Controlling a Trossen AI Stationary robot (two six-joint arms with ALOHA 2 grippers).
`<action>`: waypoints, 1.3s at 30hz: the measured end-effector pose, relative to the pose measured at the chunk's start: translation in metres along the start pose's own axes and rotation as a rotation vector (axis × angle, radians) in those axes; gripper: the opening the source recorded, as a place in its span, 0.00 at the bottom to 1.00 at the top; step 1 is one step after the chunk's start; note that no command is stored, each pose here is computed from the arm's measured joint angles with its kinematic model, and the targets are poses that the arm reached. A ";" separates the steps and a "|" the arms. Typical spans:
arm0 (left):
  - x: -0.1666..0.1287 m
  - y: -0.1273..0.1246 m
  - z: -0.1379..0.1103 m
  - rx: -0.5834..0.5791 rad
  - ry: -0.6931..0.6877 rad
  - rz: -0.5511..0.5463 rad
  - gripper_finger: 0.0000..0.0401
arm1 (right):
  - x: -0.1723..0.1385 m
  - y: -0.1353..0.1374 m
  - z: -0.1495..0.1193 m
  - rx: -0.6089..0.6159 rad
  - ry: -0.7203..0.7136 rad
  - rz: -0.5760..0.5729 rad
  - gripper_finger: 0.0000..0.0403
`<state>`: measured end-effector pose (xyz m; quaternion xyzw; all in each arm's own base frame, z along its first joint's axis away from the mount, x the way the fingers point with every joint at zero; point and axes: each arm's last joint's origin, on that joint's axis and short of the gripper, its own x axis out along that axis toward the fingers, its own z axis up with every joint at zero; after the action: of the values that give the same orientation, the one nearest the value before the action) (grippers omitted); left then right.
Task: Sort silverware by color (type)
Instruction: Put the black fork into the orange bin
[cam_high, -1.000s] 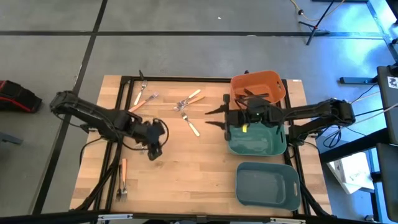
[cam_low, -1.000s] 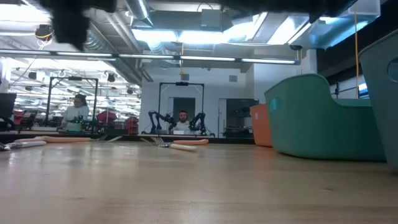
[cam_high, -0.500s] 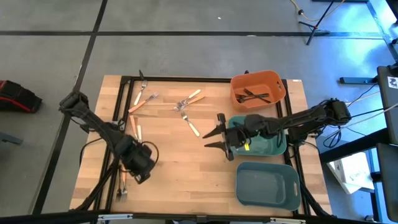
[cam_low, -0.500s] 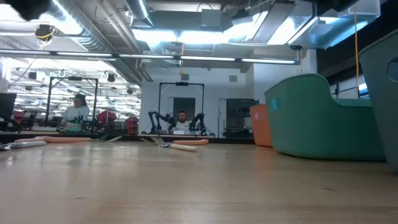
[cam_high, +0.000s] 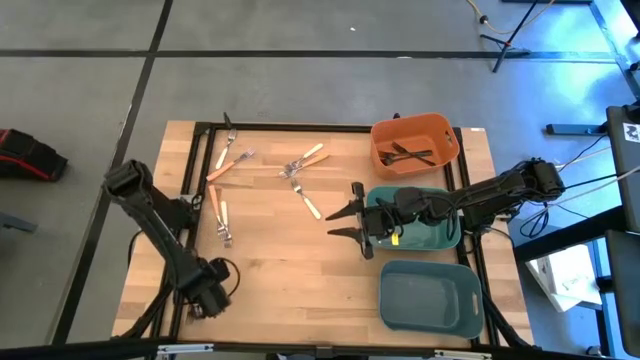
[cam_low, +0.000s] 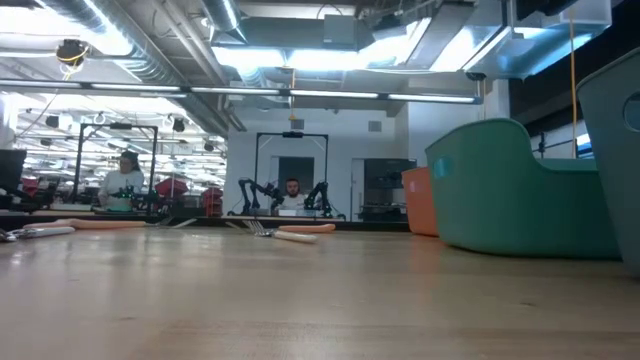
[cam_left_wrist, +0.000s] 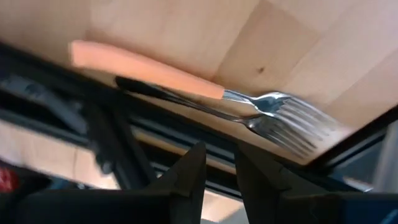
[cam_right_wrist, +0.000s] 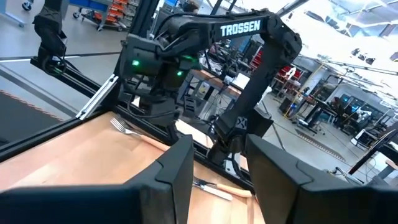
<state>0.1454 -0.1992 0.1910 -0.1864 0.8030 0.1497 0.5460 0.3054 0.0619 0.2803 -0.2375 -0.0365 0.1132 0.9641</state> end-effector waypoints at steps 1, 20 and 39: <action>0.005 -0.001 0.000 0.027 -0.001 0.001 0.20 | 0.000 0.000 0.000 0.000 0.000 0.000 0.35; 0.058 0.002 0.015 0.142 -0.047 0.044 0.20 | 0.000 0.000 0.000 -0.019 0.002 0.000 0.35; 0.046 0.000 0.016 -0.168 0.128 0.022 0.20 | 0.000 0.000 0.000 -0.020 0.001 0.000 0.35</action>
<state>0.1434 -0.1985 0.1420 -0.2317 0.8228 0.2101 0.4744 0.3053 0.0619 0.2802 -0.2471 -0.0369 0.1125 0.9617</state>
